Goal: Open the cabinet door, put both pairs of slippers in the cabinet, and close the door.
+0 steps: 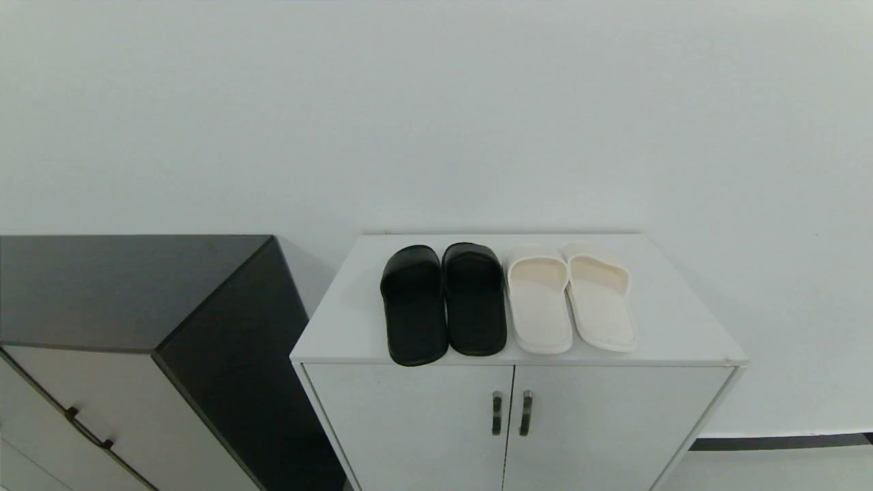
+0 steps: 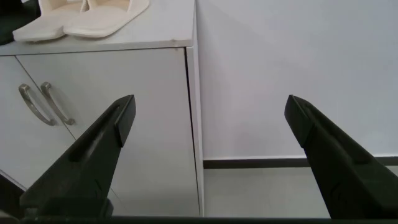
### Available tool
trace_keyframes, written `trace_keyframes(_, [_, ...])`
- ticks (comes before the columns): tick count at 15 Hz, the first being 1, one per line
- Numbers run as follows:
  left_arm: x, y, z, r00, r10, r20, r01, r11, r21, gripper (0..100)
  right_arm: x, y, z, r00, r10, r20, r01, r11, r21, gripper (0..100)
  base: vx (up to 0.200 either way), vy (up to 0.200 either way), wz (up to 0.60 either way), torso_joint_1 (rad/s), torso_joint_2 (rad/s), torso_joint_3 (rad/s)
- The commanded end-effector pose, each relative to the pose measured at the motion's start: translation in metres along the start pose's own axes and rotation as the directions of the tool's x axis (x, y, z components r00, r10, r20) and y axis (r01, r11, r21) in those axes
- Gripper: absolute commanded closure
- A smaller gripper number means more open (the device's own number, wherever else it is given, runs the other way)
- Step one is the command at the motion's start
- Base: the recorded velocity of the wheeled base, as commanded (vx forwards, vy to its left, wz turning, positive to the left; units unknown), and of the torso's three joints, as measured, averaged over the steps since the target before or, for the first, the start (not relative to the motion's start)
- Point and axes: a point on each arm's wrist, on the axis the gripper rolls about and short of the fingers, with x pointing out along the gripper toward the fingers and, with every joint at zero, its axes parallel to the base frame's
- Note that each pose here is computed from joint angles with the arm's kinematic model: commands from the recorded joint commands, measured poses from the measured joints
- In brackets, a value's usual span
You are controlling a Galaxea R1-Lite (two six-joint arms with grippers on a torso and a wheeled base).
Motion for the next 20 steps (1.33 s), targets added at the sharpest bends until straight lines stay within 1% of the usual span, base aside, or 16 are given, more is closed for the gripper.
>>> trace_keyframes(1, [0.0, 0.0, 0.0, 1.0, -0.005, -0.001, 0.005, 1.0, 0.003, 100, 0.0, 0.0, 0.0, 1.0, 0.0, -0.001, 0.0, 1.0, 0.003, 0, 0.0, 0.0, 0.0, 0.0, 0.0, 0.0])
trace_keyframes(9, [0.0, 0.0, 0.0, 1.0, -0.018, -0.001, 0.018, 1.0, 0.003, 100, 0.0, 0.0, 0.0, 1.0, -0.003, 0.0, 0.003, 1.0, 0.005, 0, 0.0, 0.0, 0.0, 0.0, 0.0, 0.0])
trace_keyframes(10, [0.0, 0.0, 0.0, 1.0, -0.018, -0.001, 0.018, 1.0, 0.003, 100, -0.003, 0.0, 0.019, 0.997, -0.012, 0.072, 0.01, 1.0, 0.017, 0, 0.0, 0.0, 0.0, 0.0, 0.0, 0.0])
trace_keyframes(11, [0.0, 0.0, 0.0, 1.0, -0.018, -0.001, 0.018, 1.0, 0.014, 100, 0.0, -0.001, 0.061, 0.999, 0.028, 0.031, -0.032, 0.991, 0.13, 0, 0.0, 0.0, 0.0, 0.0, 0.0, 0.0])
trace_keyframes(12, [0.0, 0.0, 0.0, 1.0, -0.012, 0.0, 0.012, 1.0, 0.015, 100, 0.004, 0.0, 0.037, 0.993, 0.073, -0.095, -0.071, 0.997, 0.029, 0, 0.0, 0.0, 0.0, 0.0, 0.0, 0.0])
trace_keyframes(13, [0.0, 0.0, 0.0, 1.0, -0.019, -0.002, 0.019, 1.0, 0.015, 100, 0.007, 0.002, 0.021, 0.98, 0.134, -0.148, -0.141, 0.989, -0.041, 0, 0.0, 0.0, 0.0, 0.0, 0.0, 0.0])
trace_keyframes(14, [0.0, 0.0, 0.0, 1.0, -0.018, -0.001, 0.018, 1.0, 0.024, 100, 0.006, 0.003, 0.018, 0.972, 0.185, -0.144, -0.19, 0.981, -0.022, 0, 0.0, 0.0, 0.0, 0.0, 0.0, 0.0])
trace_keyframes(15, [0.0, -0.001, 0.0, 1.0, -0.022, -0.002, 0.022, 0.999, 0.031, 100, 0.006, 0.004, 0.026, 0.968, 0.214, -0.13, -0.217, 0.976, -0.011, 0, 0.0, 0.0, 0.0, 0.0, 0.0, 0.0])
trace_keyframes(16, [0.0, -0.001, 0.0, 1.0, -0.032, -0.002, 0.032, 0.999, 0.038, 100, 0.008, 0.004, 0.05, 0.965, 0.238, -0.111, -0.24, 0.971, -0.003, 0, 0.0, 0.0, 0.0, 0.0, 0.0, 0.0])
trace_keyframes(17, [0.0, -0.001, 0.0, 0.999, -0.033, -0.003, 0.033, 0.998, 0.047, 100, 0.016, 0.005, 0.076, 0.956, 0.266, -0.12, -0.262, 0.964, 0.046, 0, 0.0, 0.0, 0.0, 0.0, 0.0, 0.0])
trace_keyframes(18, [0.0, -0.001, 0.0, 0.999, -0.033, -0.003, 0.033, 0.998, 0.05, 100, 0.028, 0.007, 0.095, 0.936, 0.32, -0.147, -0.307, 0.946, 0.106, 0, 0.0, 0.0, 0.0, 0.0, 0.0, 0.0])
trace_keyframes(19, [0.0, -0.001, 0.0, 0.999, -0.033, -0.003, 0.033, 0.998, 0.05, 100, 0.047, 0.01, 0.11, 0.903, 0.382, -0.196, -0.359, 0.922, 0.146, 0, 0.0, 0.0, 0.0, 0.0, 0.0, 0.0])
trace_keyframes(20, [0.0, -0.001, 0.0, 0.999, -0.033, -0.003, 0.033, 0.998, 0.057, 100, 0.067, 0.012, 0.118, 0.879, 0.416, -0.231, -0.387, 0.908, 0.163, 0, 0.0, 0.0, 0.0, 0.0, 0.0, 0.0])
